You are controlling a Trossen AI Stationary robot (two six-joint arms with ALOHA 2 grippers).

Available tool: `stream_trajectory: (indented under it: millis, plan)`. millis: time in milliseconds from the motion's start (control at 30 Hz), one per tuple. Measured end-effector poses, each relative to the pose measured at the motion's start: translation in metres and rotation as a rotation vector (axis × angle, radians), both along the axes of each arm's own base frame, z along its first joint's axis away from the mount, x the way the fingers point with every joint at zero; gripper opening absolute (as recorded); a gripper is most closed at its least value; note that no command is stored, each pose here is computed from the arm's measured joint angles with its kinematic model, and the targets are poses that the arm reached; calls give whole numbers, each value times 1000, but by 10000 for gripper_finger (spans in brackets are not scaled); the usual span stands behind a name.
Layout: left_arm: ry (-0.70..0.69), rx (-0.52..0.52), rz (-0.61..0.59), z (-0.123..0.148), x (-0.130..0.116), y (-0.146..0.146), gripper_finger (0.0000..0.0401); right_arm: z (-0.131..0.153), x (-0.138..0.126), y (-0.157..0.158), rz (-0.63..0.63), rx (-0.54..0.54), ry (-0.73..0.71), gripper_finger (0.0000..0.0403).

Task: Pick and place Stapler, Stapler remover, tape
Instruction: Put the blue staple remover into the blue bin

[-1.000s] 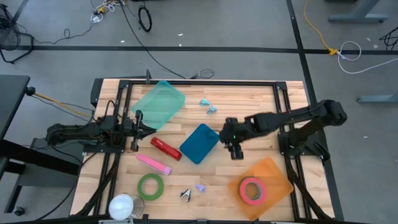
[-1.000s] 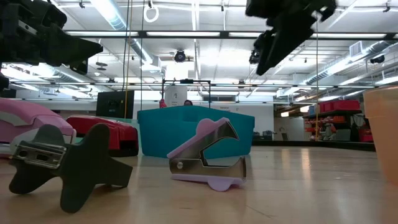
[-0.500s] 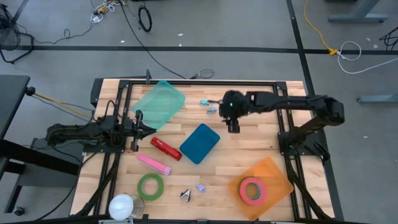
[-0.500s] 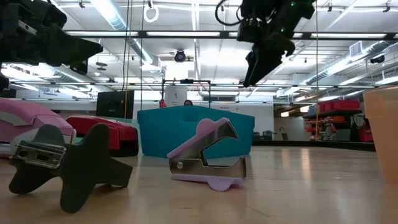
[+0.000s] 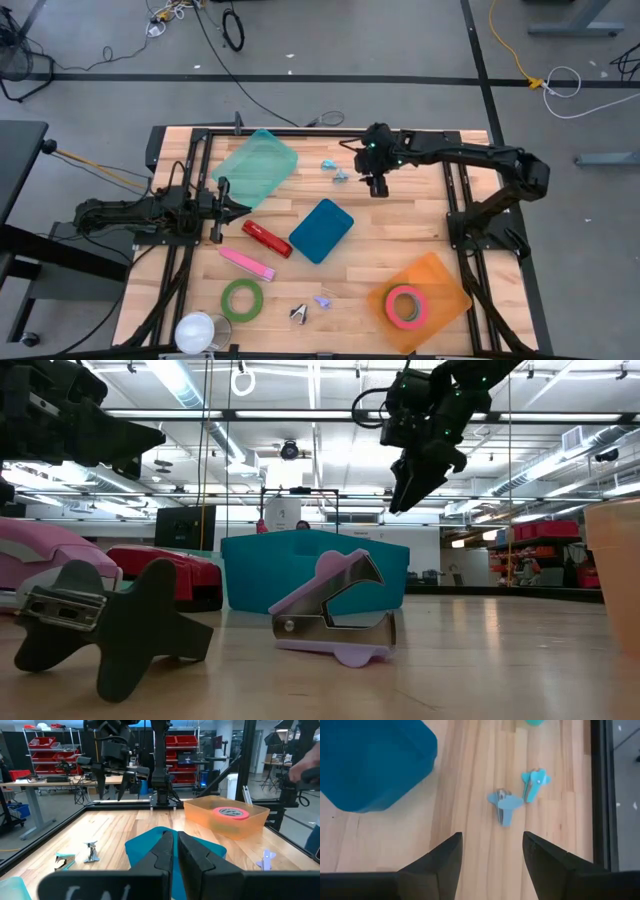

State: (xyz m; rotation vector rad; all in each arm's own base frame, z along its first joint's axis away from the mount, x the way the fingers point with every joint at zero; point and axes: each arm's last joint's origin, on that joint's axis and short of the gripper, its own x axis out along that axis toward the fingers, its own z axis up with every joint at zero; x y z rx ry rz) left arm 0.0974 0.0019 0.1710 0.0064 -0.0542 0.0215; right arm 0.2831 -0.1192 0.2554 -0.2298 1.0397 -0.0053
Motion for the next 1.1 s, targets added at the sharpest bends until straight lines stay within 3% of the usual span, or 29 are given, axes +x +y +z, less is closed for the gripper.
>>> stream_trajectory:
  millis: [500,1100]
  plan:
    - [0,0,0,0,0,0,30,-15,55,-48,-34,27,91,208]
    - [0,0,0,0,0,0,30,-73,68,-59,-21,92,250,208]
